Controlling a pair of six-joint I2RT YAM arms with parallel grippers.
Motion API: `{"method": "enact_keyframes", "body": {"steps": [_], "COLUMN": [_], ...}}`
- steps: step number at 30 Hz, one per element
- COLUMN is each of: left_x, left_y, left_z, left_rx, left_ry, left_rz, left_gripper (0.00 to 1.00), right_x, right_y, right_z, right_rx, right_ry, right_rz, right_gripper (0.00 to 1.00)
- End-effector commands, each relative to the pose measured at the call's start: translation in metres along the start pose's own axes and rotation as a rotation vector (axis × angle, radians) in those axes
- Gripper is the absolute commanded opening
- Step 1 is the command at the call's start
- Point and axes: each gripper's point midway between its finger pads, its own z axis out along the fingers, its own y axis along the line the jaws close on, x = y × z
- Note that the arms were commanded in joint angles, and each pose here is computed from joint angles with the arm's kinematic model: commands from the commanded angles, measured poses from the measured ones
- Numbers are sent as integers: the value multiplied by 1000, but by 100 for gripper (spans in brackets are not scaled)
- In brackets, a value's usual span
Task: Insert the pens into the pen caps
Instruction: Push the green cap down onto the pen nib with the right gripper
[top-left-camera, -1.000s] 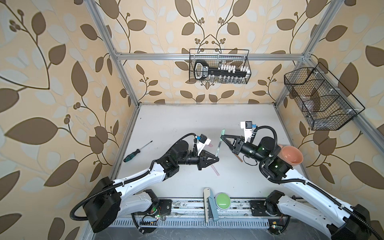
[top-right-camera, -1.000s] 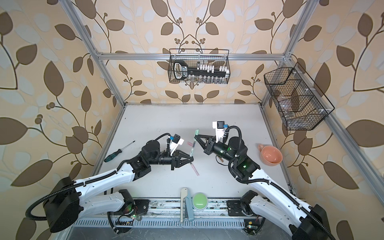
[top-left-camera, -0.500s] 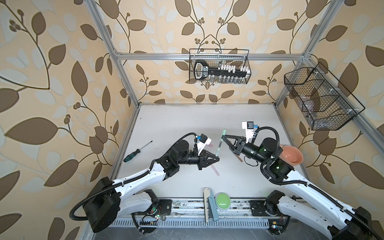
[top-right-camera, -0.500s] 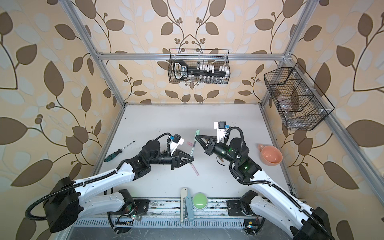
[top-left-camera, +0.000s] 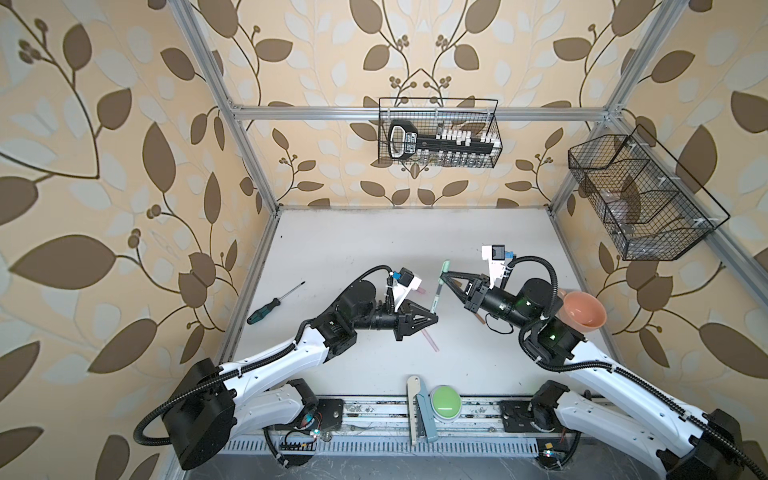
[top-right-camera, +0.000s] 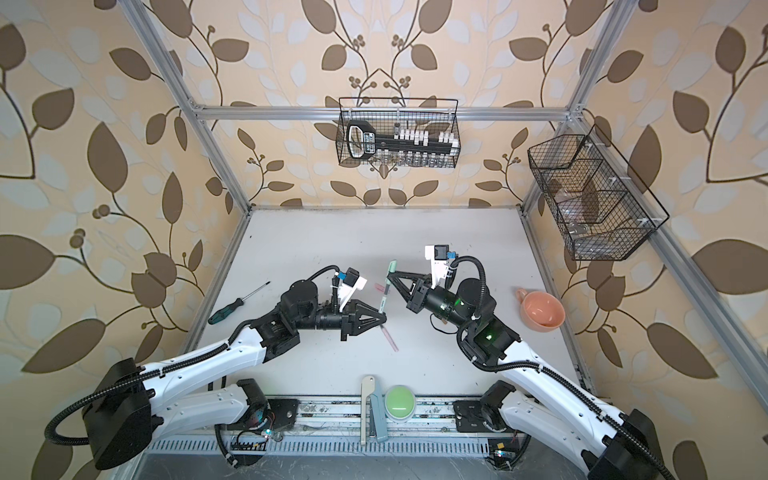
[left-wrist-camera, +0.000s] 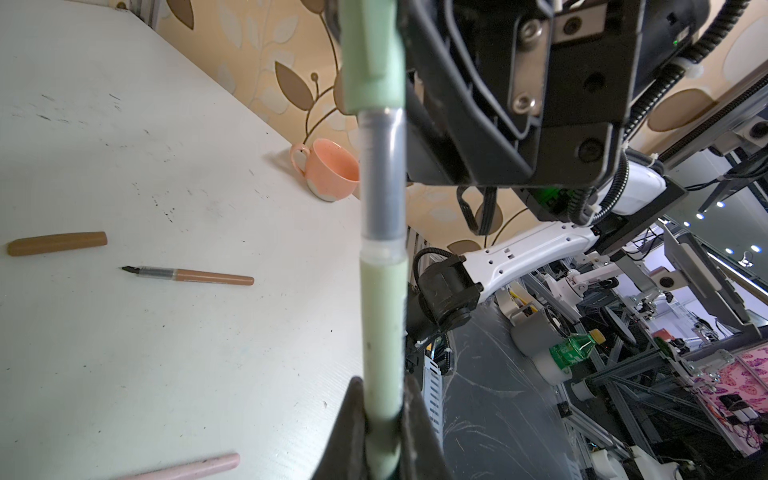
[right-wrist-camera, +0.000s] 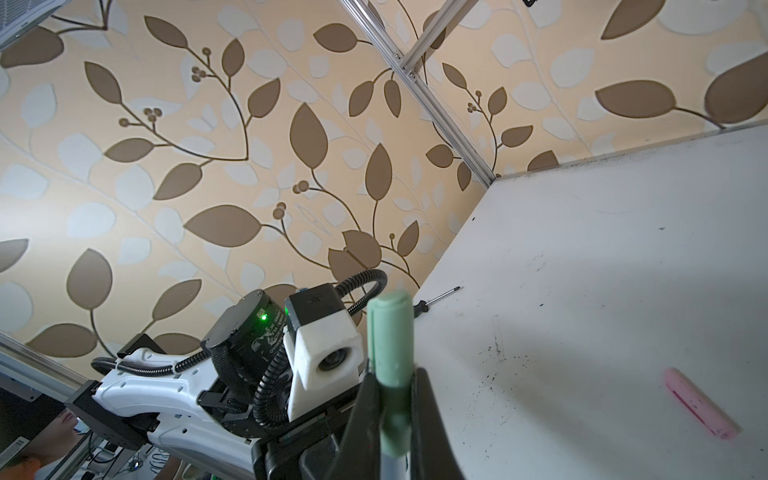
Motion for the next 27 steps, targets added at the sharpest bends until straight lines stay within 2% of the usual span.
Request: {"method": "enact_keyframes", "body": {"steps": [1,14,27], "left_x": [-32,-26,-35], "left_y": [-17,-3,-12], "left_z": [-5,1,-7], "left_rx": [22,-17,-23], "left_ry": [-92,-66,-93], "left_rz": [101,90,127], "left_gripper": [0,0,0], "right_x": [11,11,17], "right_y": [-5,0,-3], "right_z": [-2,-4,-6], "right_rx": [13,3,14], "right_ry": [19,38,53], "right_rz": [9,4,4], "right_gripper": [4,5,4]}}
